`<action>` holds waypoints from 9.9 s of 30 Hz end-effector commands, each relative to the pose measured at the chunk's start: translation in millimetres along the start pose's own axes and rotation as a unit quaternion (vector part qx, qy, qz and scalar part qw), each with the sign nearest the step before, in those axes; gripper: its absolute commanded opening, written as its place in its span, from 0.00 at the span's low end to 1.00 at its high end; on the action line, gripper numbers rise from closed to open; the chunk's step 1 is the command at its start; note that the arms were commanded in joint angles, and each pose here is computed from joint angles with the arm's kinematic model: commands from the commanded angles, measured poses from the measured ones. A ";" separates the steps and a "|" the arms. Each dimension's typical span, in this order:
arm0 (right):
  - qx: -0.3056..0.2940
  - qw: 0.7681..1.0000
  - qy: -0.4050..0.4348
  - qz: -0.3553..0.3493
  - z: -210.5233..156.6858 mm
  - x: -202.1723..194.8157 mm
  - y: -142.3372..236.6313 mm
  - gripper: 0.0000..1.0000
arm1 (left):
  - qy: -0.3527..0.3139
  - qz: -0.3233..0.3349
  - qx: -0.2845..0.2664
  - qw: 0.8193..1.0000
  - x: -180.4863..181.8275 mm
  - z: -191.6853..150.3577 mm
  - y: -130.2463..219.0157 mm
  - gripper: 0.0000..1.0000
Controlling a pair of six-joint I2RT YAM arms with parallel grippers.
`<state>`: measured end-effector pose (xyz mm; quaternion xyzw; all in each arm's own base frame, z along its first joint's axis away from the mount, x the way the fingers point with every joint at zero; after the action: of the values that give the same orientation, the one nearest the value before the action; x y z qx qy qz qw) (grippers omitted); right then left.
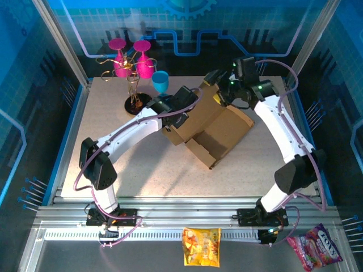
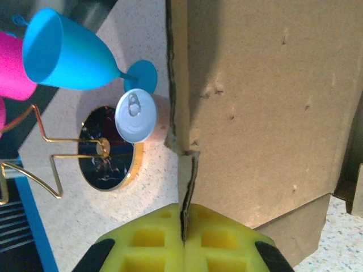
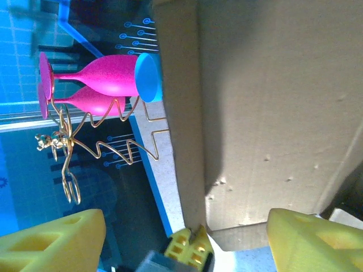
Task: Fold the paper box
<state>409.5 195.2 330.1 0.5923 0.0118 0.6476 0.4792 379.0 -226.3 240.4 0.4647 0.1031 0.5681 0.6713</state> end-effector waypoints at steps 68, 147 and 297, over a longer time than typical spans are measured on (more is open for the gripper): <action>0.006 0.980 -0.198 0.022 31.2 -80.3 -50.0 0.00 | 0.776 -0.349 0.151 0.503 -43.6 -161.5 -99.0 0.25; -0.014 0.960 -0.274 0.051 68.7 -89.8 -4.2 0.00 | 0.672 -0.422 0.068 0.605 -65.2 -71.5 -88.1 0.43; 0.176 0.869 0.274 -0.372 -105.2 -265.9 -32.7 0.00 | 0.416 -0.147 0.217 0.871 -70.9 -154.2 -109.0 0.41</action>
<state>301.4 95.7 68.0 0.4240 0.4885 0.5334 0.5451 316.3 -195.5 44.8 0.2997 0.5726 0.5598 0.5185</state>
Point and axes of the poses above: each hand's point on the last joint's axis, 136 mm out from that joint toward the fingers, its own y axis back along the fingers, its own x axis along the line the jaws close on, z = x × y, the point moved 2 cm from there along y, back along the fingers, and after that the axes turned 13 degrees about y, right-handed, at the moved point
